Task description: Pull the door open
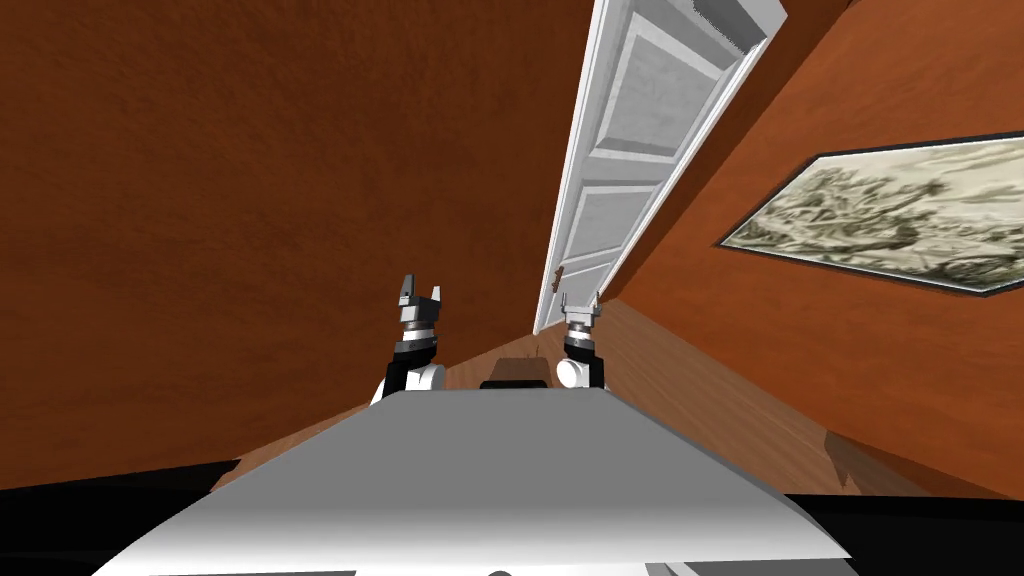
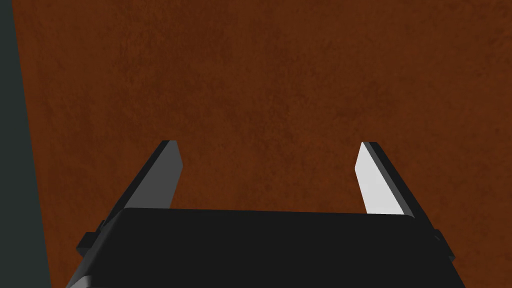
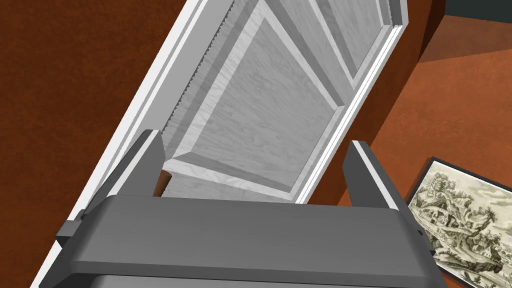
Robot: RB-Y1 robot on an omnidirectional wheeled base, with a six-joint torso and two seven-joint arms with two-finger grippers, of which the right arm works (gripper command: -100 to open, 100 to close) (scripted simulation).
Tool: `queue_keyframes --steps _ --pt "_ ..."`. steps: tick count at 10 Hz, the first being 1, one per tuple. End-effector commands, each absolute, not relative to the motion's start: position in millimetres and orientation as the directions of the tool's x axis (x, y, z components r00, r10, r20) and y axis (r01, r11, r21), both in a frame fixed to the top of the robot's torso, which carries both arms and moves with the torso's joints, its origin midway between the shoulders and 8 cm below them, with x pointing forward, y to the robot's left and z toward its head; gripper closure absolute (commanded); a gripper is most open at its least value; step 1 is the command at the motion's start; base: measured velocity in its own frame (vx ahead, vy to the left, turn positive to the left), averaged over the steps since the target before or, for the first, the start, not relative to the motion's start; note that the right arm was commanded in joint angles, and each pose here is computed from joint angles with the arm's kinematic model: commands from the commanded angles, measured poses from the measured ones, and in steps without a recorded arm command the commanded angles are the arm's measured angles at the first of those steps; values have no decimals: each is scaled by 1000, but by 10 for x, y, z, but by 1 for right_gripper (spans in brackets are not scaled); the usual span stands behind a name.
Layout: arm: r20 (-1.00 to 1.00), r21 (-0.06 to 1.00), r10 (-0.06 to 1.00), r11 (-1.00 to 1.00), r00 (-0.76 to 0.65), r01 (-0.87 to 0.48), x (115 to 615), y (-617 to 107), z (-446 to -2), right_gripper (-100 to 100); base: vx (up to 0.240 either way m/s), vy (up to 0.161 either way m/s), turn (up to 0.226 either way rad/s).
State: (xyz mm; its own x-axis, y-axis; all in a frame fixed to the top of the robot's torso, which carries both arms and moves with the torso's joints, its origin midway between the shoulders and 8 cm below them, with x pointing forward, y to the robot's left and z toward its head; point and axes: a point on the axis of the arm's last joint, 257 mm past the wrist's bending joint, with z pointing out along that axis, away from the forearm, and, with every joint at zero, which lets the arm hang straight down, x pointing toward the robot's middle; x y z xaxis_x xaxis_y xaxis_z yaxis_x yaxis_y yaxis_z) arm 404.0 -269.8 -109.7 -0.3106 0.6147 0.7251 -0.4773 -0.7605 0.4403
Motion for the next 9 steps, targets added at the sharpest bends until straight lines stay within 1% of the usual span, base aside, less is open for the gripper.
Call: queue_keyframes --steps 1,6,7,9 --pt "759 408 570 -793 -314 -453 4079 -2683 -1235 -100 33 -121 244" --pt "848 310 437 -868 -300 -388 4170 -2677 -1658 -100 17 -131 206" --pt "863 291 411 -879 -294 -378 4184 -2681 -1745 -100 21 -123 258" --pt "890 253 362 -898 -278 -359 4207 -2693 -1920 -100 22 -126 187"
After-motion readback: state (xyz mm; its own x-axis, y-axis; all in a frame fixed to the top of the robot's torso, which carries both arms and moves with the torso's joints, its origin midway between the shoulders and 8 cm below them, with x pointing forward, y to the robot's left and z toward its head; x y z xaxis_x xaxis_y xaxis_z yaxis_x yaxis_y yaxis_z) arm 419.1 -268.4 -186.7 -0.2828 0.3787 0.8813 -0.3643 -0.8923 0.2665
